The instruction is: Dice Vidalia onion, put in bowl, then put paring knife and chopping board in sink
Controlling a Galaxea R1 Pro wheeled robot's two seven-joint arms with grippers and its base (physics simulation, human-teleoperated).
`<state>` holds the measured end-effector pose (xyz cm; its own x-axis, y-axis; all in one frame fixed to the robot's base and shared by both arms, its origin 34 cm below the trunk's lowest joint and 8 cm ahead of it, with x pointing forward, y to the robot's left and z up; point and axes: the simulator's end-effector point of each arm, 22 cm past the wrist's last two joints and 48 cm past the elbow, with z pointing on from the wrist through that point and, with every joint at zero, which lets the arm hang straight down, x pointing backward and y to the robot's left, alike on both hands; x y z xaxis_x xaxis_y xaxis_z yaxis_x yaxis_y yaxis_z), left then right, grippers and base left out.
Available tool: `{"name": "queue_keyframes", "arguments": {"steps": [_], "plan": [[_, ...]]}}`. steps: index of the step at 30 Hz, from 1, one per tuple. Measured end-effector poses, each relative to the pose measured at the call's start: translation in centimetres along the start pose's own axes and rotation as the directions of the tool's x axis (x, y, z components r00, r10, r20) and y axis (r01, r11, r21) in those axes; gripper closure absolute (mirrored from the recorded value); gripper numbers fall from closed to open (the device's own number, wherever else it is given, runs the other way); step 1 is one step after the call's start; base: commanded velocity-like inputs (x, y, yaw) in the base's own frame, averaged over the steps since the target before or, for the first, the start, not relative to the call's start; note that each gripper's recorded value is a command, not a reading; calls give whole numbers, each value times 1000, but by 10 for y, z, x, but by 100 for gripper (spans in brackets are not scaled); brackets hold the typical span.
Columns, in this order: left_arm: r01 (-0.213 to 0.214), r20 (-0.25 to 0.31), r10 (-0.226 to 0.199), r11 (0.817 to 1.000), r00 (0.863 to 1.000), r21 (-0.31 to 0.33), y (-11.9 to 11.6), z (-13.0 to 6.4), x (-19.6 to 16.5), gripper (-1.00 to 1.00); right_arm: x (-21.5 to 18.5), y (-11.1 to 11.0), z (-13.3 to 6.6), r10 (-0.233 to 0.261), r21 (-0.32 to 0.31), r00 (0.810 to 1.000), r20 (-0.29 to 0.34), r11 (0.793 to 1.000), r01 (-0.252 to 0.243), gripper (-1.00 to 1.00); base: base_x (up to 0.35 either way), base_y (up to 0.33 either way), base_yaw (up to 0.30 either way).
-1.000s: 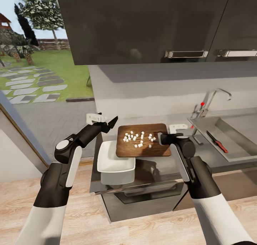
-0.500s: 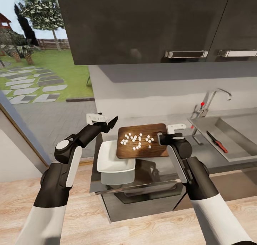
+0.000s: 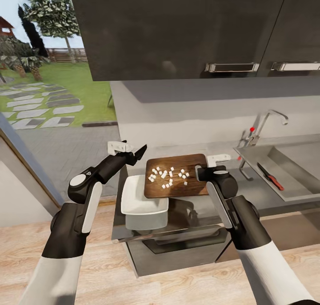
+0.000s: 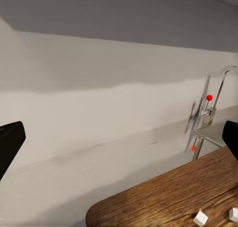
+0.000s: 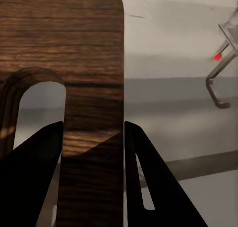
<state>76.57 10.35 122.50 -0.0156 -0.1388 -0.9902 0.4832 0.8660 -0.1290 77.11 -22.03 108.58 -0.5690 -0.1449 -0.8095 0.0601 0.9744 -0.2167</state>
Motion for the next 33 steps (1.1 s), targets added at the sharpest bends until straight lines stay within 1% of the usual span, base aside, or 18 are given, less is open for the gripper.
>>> {"name": "queue_keyframes", "arguments": {"steps": [9, 13, 16, 17, 33], "plan": [[0, 0, 0, 1000, 1000, 0, 0, 0, 0, -100, -1, 12, -3, -29, -14, 1000, 9, 999, 29, 100, 0, 0, 0], [0, 0, 0, 1000, 1000, 0, 0, 0, 0, -100, -2, 8, -3, -36, 11, 999, 12, 999, 35, 100, 0, 0, 0], [0, 0, 0, 1000, 1000, 0, 0, 0, 0, -100, -3, 7, -5, -47, 33, 999, 16, 998, 46, 100, 0, 0, 0], [0, 0, 0, 1000, 1000, 0, 0, 0, 0, -100, -3, 8, -6, -58, 41, 998, 20, 998, 57, 100, 0, 0, 0], [0, 1, 0, 1000, 1000, 0, 0, 0, 0, -100, -3, 9, -6, -61, 44, 998, 22, 997, 60, 100, 0, 0, 0]]}}
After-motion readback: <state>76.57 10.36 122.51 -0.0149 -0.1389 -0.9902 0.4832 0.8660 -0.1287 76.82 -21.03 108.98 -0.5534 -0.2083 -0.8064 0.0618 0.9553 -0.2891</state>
